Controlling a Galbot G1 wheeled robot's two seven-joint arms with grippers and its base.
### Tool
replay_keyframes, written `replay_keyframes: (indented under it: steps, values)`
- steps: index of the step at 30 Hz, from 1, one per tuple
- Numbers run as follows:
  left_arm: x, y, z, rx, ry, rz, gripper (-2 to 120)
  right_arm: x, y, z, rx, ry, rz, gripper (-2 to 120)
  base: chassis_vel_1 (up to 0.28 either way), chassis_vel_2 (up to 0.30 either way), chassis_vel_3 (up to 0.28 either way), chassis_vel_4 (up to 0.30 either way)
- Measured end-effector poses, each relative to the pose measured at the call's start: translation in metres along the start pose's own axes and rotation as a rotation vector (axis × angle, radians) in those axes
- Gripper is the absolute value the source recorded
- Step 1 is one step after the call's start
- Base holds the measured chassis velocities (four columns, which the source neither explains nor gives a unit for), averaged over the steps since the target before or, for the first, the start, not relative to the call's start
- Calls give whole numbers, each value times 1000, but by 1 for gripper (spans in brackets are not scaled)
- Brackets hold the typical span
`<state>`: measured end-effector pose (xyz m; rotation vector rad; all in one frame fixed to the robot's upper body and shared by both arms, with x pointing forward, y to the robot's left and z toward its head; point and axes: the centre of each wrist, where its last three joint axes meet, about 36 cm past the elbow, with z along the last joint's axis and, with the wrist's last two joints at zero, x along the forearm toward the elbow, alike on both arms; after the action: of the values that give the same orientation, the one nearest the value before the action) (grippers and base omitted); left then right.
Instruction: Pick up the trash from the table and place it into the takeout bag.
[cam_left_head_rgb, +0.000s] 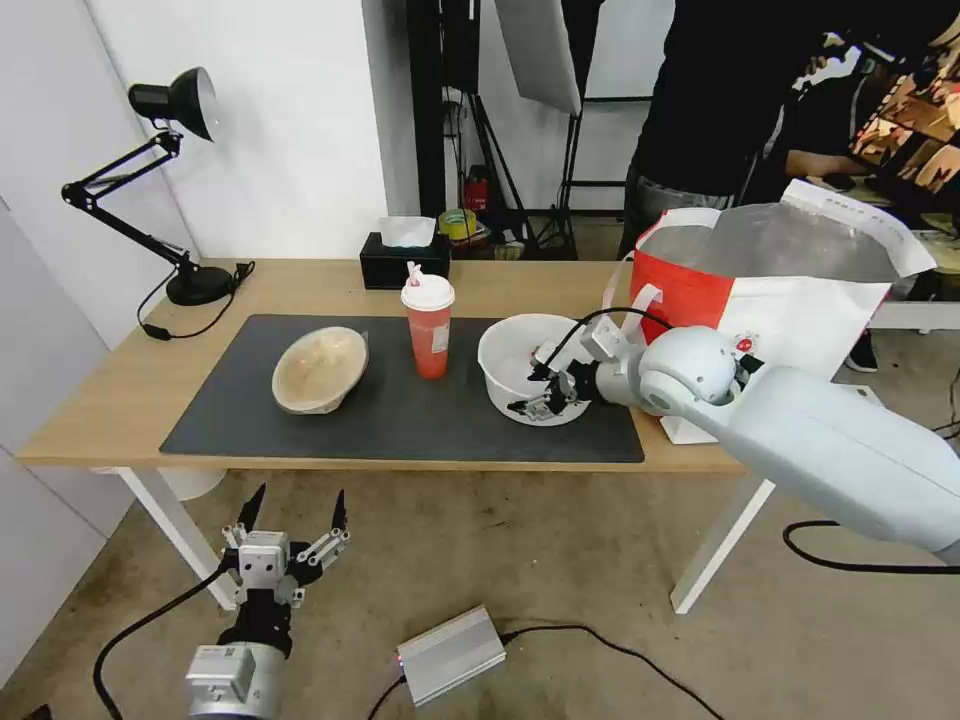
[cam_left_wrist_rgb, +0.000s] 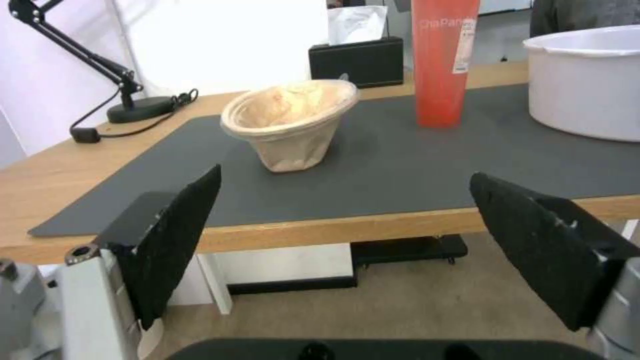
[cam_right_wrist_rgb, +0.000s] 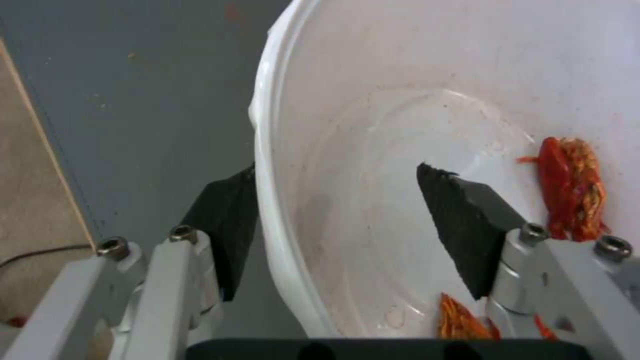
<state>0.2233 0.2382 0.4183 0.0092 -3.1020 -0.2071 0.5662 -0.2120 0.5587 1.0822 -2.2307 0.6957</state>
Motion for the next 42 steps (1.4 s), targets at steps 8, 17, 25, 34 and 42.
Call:
replay_keyframes:
  steps: [8, 17, 25, 34, 42]
  values:
    - [0, 0, 0, -1, -2, 0, 100, -3, 3, -1, -4, 5, -1, 34, 0, 0, 0, 0]
    - [0, -1, -1, 2, -3, -1, 100, -8, 0, -1, -20, 15, -3, 28, 0, 0, 0, 0]
    - [1, 0, -1, 2, -2, -3, 100, -12, -1, -2, -41, 21, -6, 15, 0, 0, 0, 0]
    - [0, 0, -1, 1, -4, -3, 100, -15, -1, -2, -45, 22, -3, 0, 0, 0, 0, 0]
    - [1, 0, -1, 0, -3, -4, 100, -14, 0, -2, -49, 19, -7, 0, 0, 0, 0, 0]
